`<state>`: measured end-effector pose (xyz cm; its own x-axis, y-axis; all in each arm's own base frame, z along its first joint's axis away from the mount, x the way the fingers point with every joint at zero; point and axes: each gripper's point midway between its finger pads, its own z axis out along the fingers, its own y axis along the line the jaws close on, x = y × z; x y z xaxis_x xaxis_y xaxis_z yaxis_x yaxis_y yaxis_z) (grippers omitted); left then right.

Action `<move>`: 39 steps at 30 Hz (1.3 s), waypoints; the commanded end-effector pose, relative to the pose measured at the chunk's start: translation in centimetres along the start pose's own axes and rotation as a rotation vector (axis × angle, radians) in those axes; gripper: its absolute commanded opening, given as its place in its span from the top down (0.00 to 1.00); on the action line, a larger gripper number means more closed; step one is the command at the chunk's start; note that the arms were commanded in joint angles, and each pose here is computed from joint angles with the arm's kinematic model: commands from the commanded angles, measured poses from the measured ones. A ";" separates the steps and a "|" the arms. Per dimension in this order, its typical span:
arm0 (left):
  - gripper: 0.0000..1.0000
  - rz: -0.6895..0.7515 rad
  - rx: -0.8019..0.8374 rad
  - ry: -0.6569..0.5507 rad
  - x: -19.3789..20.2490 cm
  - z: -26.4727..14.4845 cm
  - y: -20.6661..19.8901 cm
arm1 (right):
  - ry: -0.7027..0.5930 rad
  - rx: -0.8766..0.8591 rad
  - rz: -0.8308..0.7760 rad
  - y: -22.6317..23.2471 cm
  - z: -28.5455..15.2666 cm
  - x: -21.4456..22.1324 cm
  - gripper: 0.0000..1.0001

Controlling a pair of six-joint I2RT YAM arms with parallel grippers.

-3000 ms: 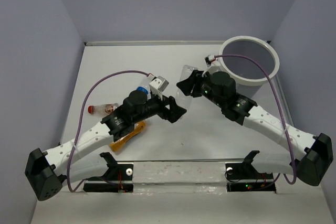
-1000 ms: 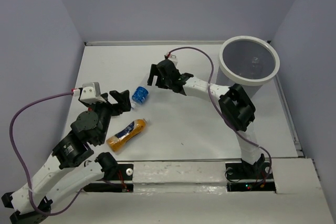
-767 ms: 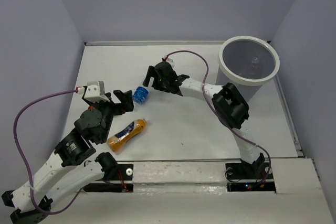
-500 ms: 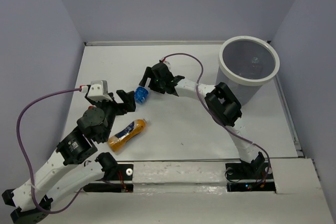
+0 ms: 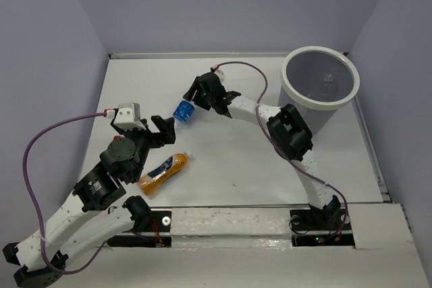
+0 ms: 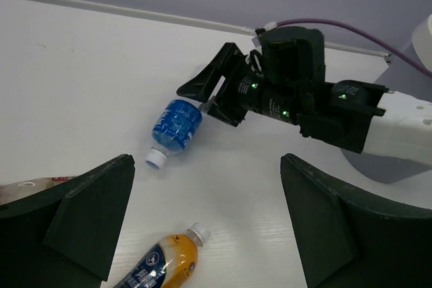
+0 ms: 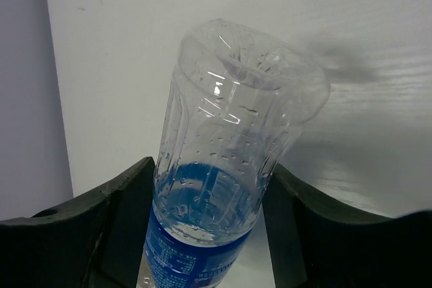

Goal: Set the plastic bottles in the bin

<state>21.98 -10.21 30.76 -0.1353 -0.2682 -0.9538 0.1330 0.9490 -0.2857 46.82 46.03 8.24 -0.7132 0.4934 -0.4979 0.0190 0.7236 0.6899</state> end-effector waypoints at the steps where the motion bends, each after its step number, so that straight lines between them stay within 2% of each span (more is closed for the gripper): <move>1: 0.01 -0.012 -0.015 -0.036 -0.7 0.2 0.2 | -0.341 -0.269 -0.136 12.7 -12.0 -12.9 0.50; 3: 0.01 -0.011 -0.014 -0.037 -0.7 0.2 0.2 | -0.435 -0.225 -0.204 12.4 -15.5 -15.2 0.51; 4: 0.01 -0.015 -0.010 -0.039 -0.8 0.1 0.2 | -0.547 -0.221 -0.257 13.3 -20.6 -18.7 0.51; 5: 0.01 -0.014 -0.007 -0.038 -0.8 0.1 0.1 | -0.592 -0.198 -0.285 12.8 -22.8 -20.1 0.52; 6: 0.01 -0.013 0.000 -0.036 -0.8 0.2 0.0 | -0.662 -0.180 -0.338 12.2 -27.2 -22.0 0.52; 9: 0.01 -0.011 0.007 -0.033 -0.7 0.2 -0.1 | -0.773 -0.043 -0.466 8.6 -32.8 -24.7 0.52; 10: 0.01 -0.009 0.007 -0.033 -0.7 0.2 -0.2 | -0.870 0.002 -0.457 7.3 -37.6 -27.4 0.53; 13: 0.01 -0.016 0.045 -0.035 -0.9 0.1 -0.8 | -0.936 0.172 -0.524 2.4 -41.7 -29.8 0.53; 14: 0.01 -0.013 0.065 -0.038 -1.0 0.0 -1.1 | -1.002 0.248 -0.507 0.2 -44.7 -31.6 0.53; 17: 0.01 -0.020 0.171 -0.050 -1.4 -0.6 -2.7 | -1.054 0.465 -0.539 -4.9 -47.8 -33.5 0.53; 21: 0.01 -0.011 0.365 -0.064 -1.8 -2.0 -5.6 | -1.043 0.603 -0.549 -9.3 -48.0 -34.7 0.53; 28: 0.01 -0.007 0.404 -0.074 -2.0 -2.4 -6.1 | -0.925 0.623 -0.547 -12.5 -43.8 -33.8 0.50; 31: 0.01 -0.015 0.428 -0.089 -2.4 -2.8 -6.3 | -0.884 0.572 -0.502 -12.6 -43.5 -32.5 0.27; 32: 0.01 -0.017 0.427 -0.089 -2.4 -2.8 -6.3 | -0.865 0.544 -0.507 -12.2 -43.4 -32.2 0.17; 34: 0.01 -0.021 0.426 -0.098 -2.6 -2.8 -6.2 | -0.793 0.532 -0.514 -12.1 -43.2 -31.2 0.11; 35: 0.01 -0.024 0.420 -0.099 -2.6 -2.8 -6.1 | -0.795 0.475 -0.511 -10.5 -43.8 -31.5 0.08; 37: 0.01 -0.042 0.389 -0.098 -2.7 -2.5 -5.8 | -0.751 0.422 -0.512 -9.5 -44.1 -30.8 0.07; 39: 0.01 -0.069 0.320 -0.082 -2.4 -1.7 -5.0 | -0.700 0.265 -0.542 -6.4 -44.2 -29.8 0.08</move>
<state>18.89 -14.72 34.12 -0.0937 -0.3041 -0.9480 0.4941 0.8125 -0.3095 39.10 1.83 37.30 -0.1178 0.0951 -0.9885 0.2491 0.9664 0.0633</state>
